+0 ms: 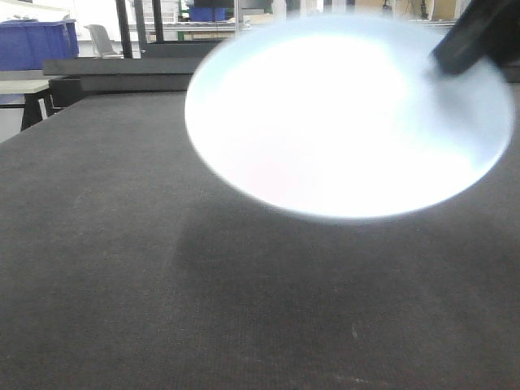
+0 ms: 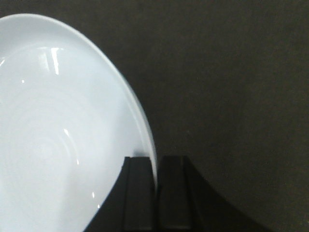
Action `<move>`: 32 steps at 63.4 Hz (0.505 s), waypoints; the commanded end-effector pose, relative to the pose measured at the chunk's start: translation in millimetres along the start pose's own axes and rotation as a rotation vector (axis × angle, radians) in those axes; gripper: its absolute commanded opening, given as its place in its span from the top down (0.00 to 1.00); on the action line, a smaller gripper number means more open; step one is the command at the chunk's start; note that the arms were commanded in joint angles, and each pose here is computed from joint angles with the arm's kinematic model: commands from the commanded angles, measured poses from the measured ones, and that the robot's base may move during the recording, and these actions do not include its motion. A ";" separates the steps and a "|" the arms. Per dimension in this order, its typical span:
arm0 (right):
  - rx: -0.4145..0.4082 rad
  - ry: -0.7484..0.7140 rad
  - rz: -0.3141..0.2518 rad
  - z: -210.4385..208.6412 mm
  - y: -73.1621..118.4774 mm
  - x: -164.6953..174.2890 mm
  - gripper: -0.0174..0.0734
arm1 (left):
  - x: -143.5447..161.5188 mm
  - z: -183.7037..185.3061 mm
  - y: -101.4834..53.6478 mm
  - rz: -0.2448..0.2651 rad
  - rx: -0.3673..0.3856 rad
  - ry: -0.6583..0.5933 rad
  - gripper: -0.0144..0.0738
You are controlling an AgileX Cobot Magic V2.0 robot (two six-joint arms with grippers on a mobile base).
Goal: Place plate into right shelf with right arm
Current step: 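Lift the plate upright with the right gripper off the table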
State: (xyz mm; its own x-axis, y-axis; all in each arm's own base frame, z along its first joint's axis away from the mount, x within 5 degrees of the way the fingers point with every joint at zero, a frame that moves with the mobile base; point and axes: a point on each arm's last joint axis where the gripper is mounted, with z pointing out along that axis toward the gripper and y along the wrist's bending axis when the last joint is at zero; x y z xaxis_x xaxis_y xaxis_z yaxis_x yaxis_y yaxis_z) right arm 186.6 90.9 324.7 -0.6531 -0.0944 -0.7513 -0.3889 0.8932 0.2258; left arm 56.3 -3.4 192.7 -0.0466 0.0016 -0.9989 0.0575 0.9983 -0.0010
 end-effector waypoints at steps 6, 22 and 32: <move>-0.011 -0.374 -0.056 -78.9 6.3 16.1 0.75 | -4.9 -0.3 0.3 -0.009 -0.004 -0.084 0.89; 0.031 -0.831 -0.171 -144.4 0.2 81.3 0.75 | -4.9 -0.3 0.3 -0.009 -0.004 -0.084 0.89; 0.027 -0.997 -0.173 -146.4 -6.1 111.7 0.75 | -4.9 -0.3 0.3 -0.009 -0.004 -0.084 0.89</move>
State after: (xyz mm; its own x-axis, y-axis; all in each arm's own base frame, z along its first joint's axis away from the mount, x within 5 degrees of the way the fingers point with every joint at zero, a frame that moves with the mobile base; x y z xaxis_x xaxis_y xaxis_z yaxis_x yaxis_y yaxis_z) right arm 27.5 16.5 321.6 0.0781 0.1167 -0.9901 -0.4288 0.9005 0.0724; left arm 56.3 -3.4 192.7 -0.0466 0.0016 -0.9989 0.0575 0.9983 -0.0010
